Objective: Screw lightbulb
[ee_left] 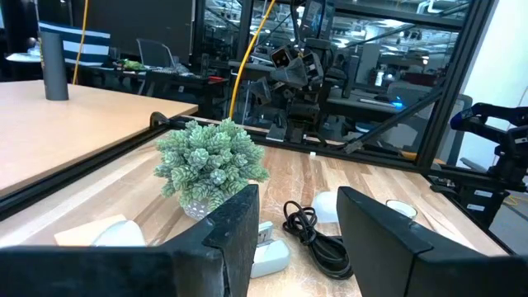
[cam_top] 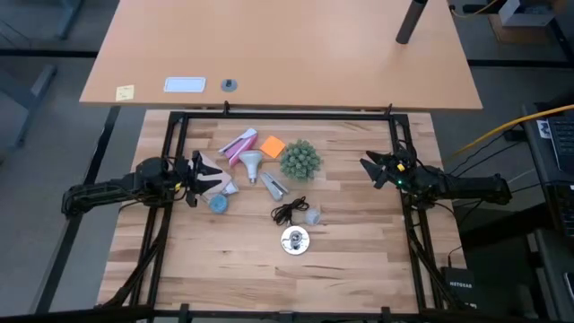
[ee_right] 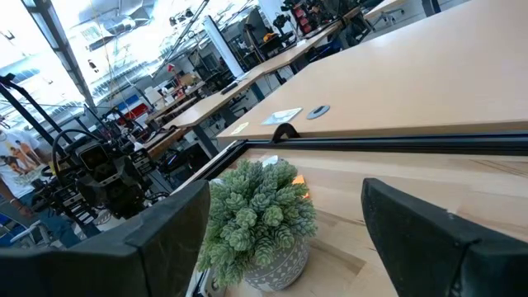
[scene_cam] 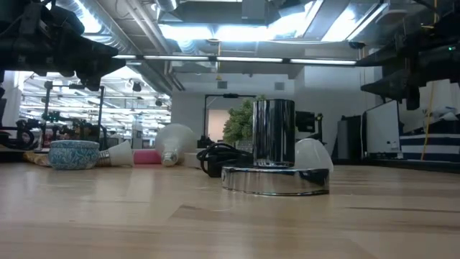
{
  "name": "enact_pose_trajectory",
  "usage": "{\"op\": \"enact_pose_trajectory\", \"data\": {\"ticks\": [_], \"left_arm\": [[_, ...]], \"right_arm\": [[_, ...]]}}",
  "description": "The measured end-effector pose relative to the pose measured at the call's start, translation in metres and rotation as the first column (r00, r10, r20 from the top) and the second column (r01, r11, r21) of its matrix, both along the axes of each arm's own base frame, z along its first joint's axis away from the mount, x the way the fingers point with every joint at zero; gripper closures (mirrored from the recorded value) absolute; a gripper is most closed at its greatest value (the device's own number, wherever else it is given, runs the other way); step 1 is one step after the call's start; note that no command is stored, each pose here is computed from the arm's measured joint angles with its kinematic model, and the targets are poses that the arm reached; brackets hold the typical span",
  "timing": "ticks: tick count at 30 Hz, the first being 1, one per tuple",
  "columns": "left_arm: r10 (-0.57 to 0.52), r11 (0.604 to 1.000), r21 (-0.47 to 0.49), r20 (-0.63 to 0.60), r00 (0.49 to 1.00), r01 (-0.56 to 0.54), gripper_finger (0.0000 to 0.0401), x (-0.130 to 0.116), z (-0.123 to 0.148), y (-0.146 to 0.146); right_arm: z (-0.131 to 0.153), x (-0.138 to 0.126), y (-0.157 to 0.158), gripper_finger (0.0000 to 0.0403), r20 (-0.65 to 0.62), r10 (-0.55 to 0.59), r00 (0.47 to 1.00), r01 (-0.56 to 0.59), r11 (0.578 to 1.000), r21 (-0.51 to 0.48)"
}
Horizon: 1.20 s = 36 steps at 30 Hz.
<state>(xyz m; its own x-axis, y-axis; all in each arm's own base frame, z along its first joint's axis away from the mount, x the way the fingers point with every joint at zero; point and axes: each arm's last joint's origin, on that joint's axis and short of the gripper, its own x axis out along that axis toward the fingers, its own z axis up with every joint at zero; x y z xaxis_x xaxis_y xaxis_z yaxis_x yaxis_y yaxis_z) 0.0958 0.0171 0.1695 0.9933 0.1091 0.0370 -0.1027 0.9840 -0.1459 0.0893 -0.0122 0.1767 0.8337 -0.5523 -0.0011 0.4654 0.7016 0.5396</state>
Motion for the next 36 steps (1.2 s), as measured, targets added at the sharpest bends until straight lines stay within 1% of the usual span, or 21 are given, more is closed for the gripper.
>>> {"op": "enact_pose_trajectory", "data": {"ticks": [27, 30, 36], "left_arm": [[0.000, 1.000, 0.000, 0.000, 1.000, 0.000, 0.0246, 0.0000, -0.0001, 0.0000], [-0.001, 1.000, -0.028, 0.003, 1.000, 0.001, 0.0246, 0.0000, -0.0001, 0.0000], [-0.004, 0.987, -0.160, 0.029, 1.000, 0.009, 0.0246, 0.0000, 0.0010, 0.0000]], "right_arm": [[0.0000, 0.0000, 0.0000, 0.0088, 0.000, 0.000, 1.000, 0.000, 1.000, 0.000], [0.0000, 0.0000, 0.0000, 0.0088, 0.000, 0.000, 1.000, 0.000, 1.000, 0.000], [0.0000, 0.0000, 0.0000, 0.0088, 0.000, 0.000, 1.000, 0.000, 1.000, 0.000]]}}
